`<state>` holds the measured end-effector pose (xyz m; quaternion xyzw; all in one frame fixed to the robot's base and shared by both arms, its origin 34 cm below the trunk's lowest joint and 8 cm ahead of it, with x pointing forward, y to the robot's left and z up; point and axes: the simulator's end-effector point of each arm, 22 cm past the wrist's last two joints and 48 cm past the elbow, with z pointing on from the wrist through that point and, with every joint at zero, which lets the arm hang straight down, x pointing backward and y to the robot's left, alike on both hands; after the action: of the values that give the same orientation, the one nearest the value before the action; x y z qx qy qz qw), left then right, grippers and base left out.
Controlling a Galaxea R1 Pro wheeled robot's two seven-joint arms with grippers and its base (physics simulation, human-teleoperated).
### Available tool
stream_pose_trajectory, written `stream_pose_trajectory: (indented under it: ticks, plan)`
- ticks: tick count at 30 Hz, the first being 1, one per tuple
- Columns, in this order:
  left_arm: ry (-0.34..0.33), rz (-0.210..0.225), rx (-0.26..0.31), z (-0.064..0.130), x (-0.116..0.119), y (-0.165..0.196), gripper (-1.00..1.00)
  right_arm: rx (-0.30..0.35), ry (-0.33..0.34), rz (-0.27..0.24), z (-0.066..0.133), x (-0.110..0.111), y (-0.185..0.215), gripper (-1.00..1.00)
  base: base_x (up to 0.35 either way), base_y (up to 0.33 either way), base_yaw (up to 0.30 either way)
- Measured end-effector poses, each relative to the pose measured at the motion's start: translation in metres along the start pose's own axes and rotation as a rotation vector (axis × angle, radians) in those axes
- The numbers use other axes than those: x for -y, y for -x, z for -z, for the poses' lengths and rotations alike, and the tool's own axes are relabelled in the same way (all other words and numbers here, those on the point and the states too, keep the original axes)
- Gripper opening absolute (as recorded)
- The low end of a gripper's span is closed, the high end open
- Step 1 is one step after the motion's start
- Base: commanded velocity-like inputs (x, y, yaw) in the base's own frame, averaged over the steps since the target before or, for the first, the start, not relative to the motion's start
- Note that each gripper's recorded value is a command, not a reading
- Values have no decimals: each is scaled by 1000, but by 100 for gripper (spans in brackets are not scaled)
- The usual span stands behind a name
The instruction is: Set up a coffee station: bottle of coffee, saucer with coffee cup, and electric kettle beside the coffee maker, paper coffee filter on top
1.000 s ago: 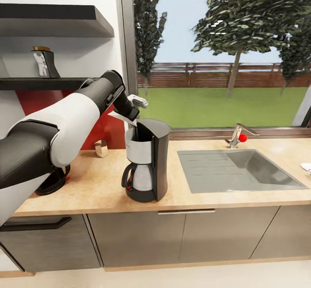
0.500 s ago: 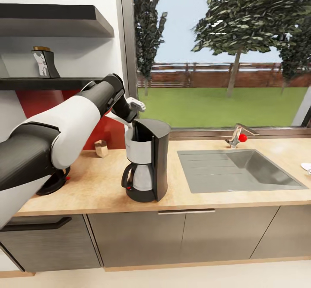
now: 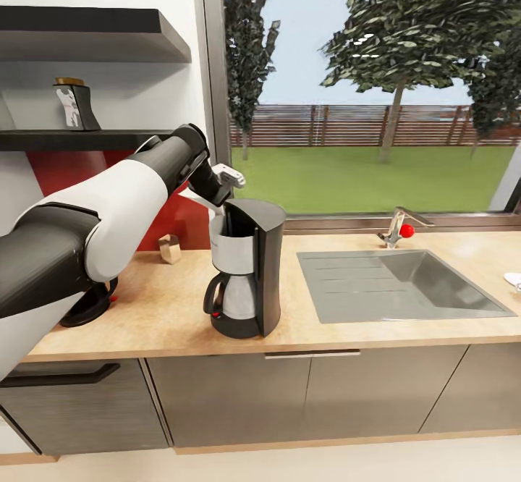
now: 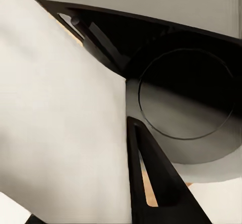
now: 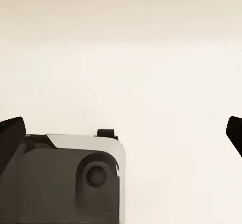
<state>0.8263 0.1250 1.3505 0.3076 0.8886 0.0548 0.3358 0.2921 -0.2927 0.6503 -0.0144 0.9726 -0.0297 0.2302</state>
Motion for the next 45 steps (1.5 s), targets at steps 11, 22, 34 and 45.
stream_pose_trajectory:
  ticks: [11, 22, 34, 45]
  plan:
    - [-43, -30, 25, 0, 11, 6, -100, -4, 0, 0, 0, 0, -2, 100, 0, 0, 0]
    - [-151, -37, 16, 1, 34, 2, -100, -4, 0, 0, 0, -1, -2, 100, 0, 0, 0]
    - [-127, -124, -65, -1, 33, -15, -100, -4, 2, -1, 0, -2, -2, 100, 0, 0, 0]
    - [-123, -134, -71, -1, 33, -15, -100, -4, 3, 0, 0, -2, -2, 100, 0, 0, 0]
